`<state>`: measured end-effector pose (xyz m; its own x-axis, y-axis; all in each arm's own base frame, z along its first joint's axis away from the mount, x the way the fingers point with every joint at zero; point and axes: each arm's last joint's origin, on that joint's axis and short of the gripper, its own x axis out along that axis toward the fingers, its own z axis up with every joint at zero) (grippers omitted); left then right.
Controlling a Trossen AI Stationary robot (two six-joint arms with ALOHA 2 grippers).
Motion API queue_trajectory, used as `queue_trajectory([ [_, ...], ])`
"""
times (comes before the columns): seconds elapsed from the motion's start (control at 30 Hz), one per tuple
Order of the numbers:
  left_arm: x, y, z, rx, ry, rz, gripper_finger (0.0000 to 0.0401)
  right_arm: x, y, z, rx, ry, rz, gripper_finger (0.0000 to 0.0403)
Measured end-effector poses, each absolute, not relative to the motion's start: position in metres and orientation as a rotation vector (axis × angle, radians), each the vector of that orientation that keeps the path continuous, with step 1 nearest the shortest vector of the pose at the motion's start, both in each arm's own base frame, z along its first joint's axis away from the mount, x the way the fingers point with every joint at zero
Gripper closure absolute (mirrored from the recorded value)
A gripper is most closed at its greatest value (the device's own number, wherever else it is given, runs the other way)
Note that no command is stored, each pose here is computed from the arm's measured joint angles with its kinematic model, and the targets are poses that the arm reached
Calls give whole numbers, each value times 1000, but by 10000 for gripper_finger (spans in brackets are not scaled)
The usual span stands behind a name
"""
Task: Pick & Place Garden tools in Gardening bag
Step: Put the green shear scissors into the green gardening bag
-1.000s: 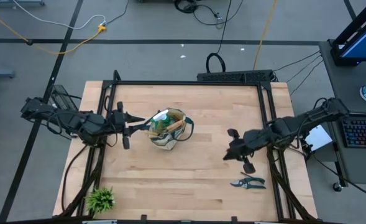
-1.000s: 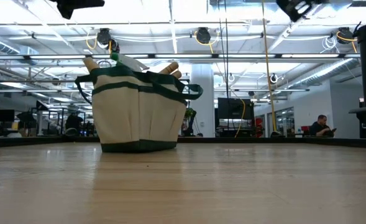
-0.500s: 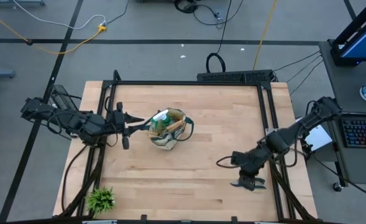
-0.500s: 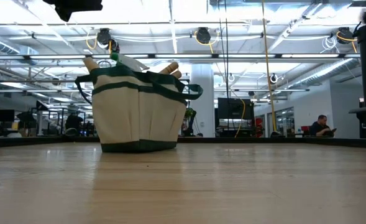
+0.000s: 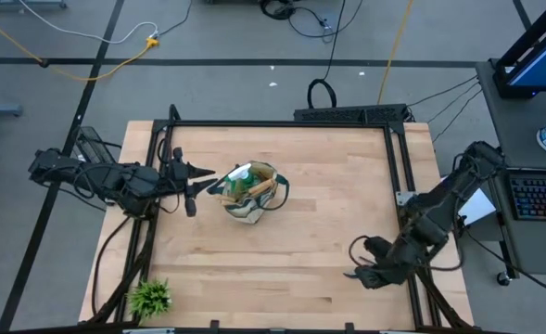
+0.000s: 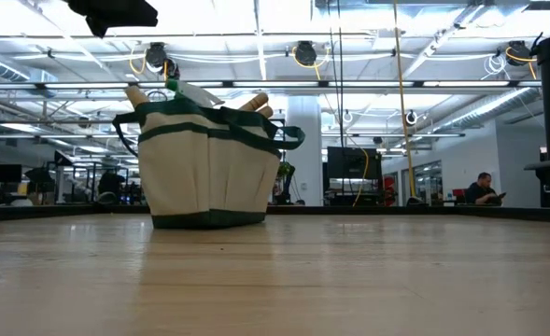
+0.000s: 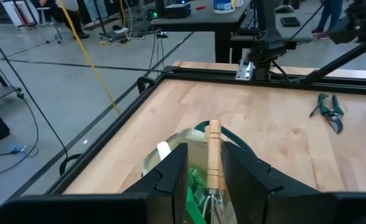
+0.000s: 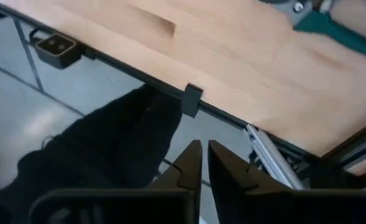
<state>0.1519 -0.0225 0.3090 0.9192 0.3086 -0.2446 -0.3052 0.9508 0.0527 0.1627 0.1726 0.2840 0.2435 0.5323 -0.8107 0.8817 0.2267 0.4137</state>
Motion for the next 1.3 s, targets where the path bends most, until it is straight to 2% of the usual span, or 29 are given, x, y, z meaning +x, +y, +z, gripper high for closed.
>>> queue_trajectory([
  [0.43, 152, -22, 309, 13, 258, 320, 300, 148, 187, 280, 1480, 1455, -512, 323],
  [0.63, 152, -22, 307, 21, 273, 320, 300, 139, 177, 273, 1356, 1480, -656, 296],
  [0.73, 152, -22, 307, 21, 275, 320, 300, 136, 173, 271, 1272, 1497, -670, 287],
  [1.0, 152, -22, 306, 16, 280, 311, 300, 138, 174, 268, 972, 1538, -376, 279],
  [1.3, 152, -22, 306, 6, 280, 296, 300, 150, 189, 245, 681, 1586, -200, 283],
])
